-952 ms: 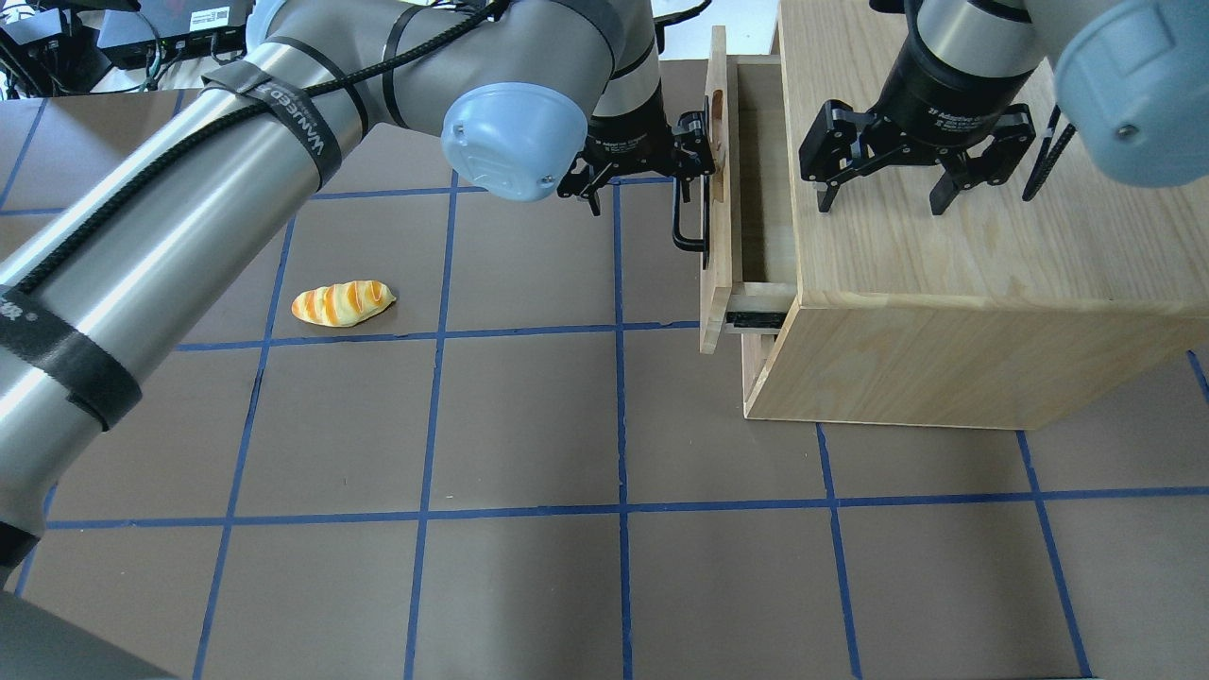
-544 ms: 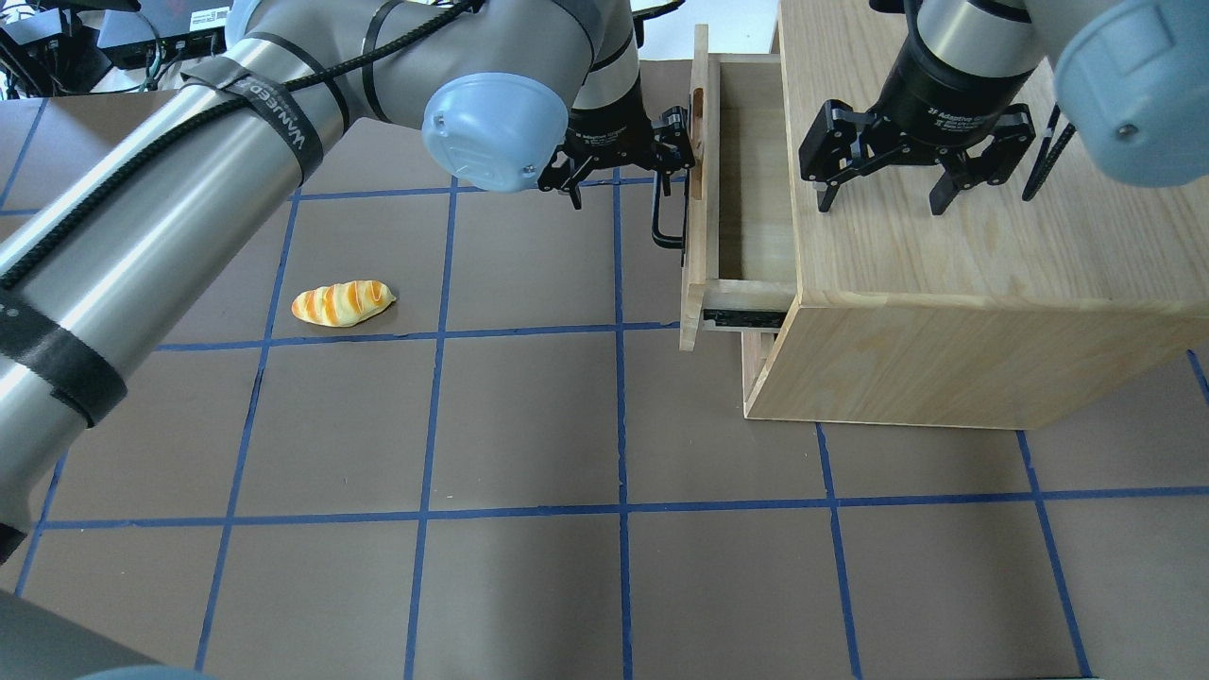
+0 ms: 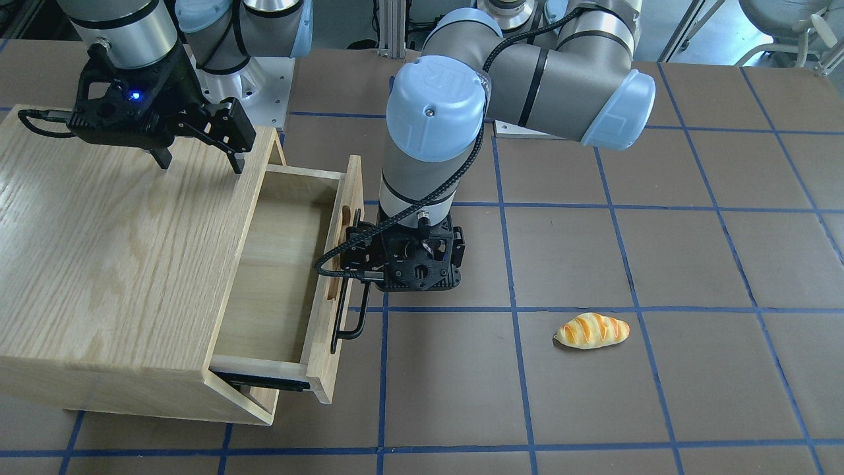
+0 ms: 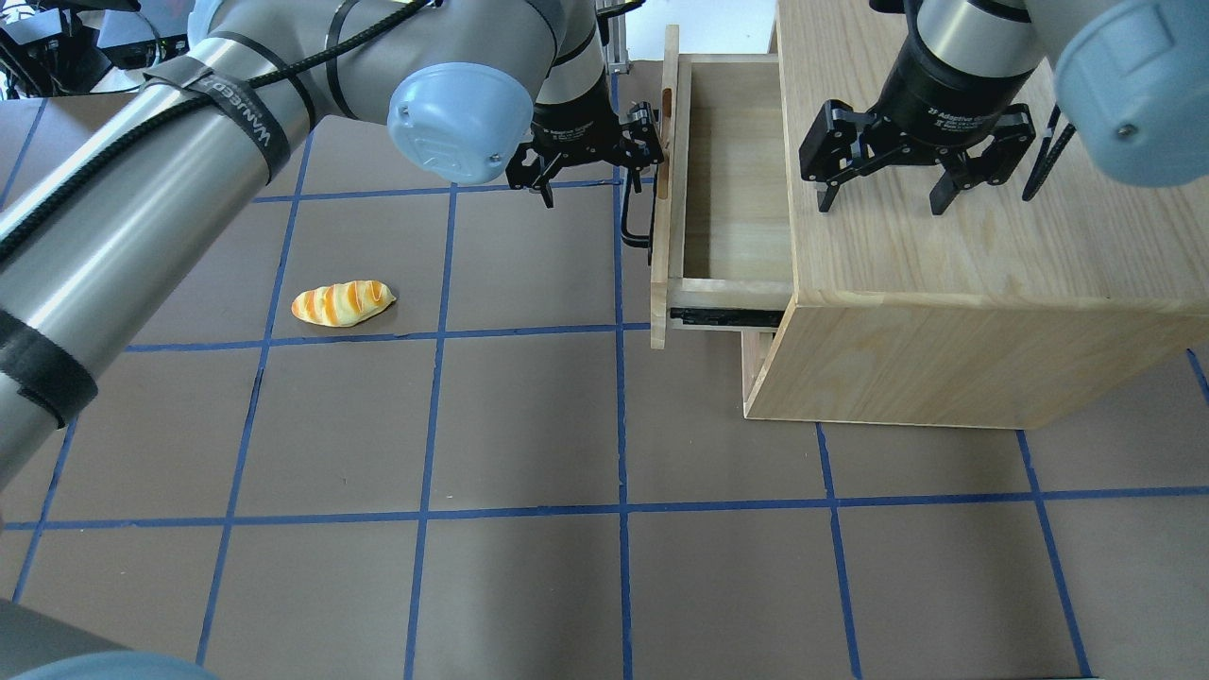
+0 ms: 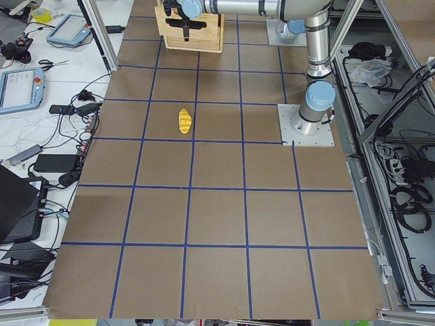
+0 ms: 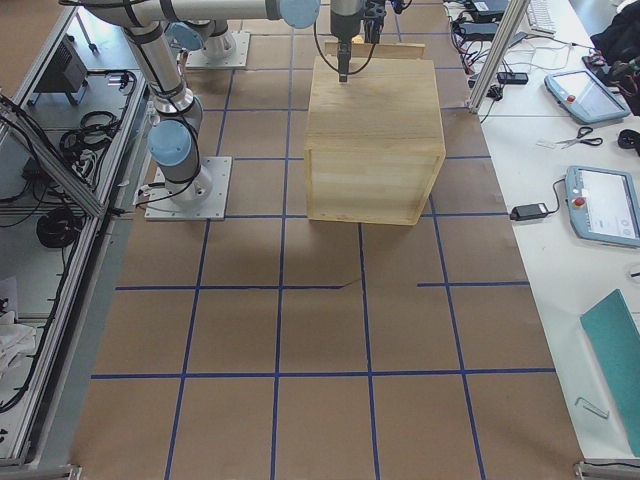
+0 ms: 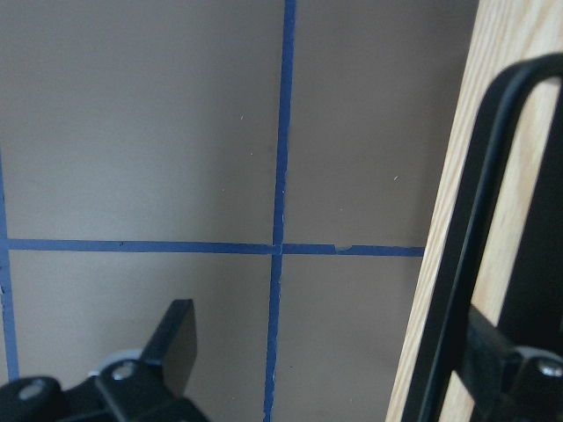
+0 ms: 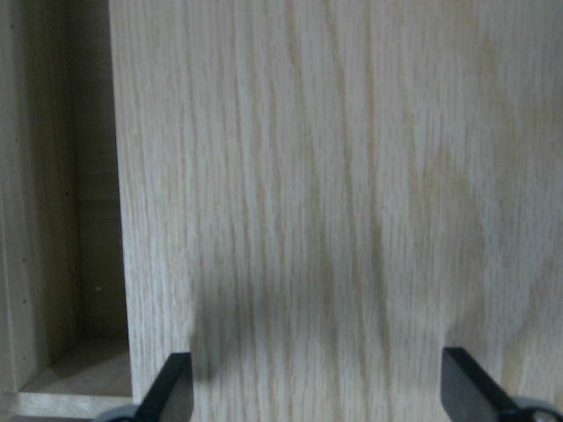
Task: Open upper drawer
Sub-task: 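Keep pulling the drawer farther open with the left gripper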
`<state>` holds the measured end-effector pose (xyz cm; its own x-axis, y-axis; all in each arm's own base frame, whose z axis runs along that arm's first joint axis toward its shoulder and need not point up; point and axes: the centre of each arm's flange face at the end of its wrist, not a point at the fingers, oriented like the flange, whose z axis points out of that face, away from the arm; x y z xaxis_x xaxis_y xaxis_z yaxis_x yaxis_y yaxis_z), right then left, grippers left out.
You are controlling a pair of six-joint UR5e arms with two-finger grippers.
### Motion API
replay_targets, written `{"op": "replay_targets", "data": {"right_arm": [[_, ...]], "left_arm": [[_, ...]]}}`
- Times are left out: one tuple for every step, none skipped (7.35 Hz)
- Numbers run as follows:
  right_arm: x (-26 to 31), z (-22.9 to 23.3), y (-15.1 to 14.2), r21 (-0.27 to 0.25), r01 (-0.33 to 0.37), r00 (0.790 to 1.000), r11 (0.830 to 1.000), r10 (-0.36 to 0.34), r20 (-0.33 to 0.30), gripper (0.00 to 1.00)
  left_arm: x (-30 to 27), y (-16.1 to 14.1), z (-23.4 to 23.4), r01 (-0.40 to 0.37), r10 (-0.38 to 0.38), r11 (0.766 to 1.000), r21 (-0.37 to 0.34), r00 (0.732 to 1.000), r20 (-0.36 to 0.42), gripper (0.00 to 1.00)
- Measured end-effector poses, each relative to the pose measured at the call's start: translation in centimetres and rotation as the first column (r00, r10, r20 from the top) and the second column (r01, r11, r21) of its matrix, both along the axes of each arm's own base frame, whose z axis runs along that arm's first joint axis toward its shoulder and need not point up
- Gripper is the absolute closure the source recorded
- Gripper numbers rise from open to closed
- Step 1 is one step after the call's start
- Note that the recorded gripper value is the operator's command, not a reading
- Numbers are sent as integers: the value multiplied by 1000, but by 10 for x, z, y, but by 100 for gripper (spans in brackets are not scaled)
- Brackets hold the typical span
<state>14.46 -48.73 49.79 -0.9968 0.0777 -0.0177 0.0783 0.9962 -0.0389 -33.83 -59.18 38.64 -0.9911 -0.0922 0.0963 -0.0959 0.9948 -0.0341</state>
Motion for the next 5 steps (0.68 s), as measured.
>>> {"op": "replay_targets", "data": {"right_arm": [[0, 0, 0, 0, 0, 1000, 1000, 0, 0, 0], [0, 0, 0, 0, 0, 1000, 1000, 0, 0, 0], [0, 0, 0, 0, 0, 1000, 1000, 0, 0, 0], [0, 0, 0, 0, 0, 1000, 1000, 0, 0, 0], [0, 0, 0, 0, 0, 1000, 1000, 0, 0, 0]], "left_arm": [[3, 0, -1, -5, 5, 1000, 4, 1000, 2, 0], [6, 0, -1, -8, 8, 1000, 8, 1000, 5, 0], [8, 0, -1, -14, 14, 1000, 11, 1000, 6, 0], [10, 1, 4, -21, 21, 1000, 12, 1000, 5, 0], [11, 3, 11, -27, 27, 1000, 11, 1000, 4, 0]]}}
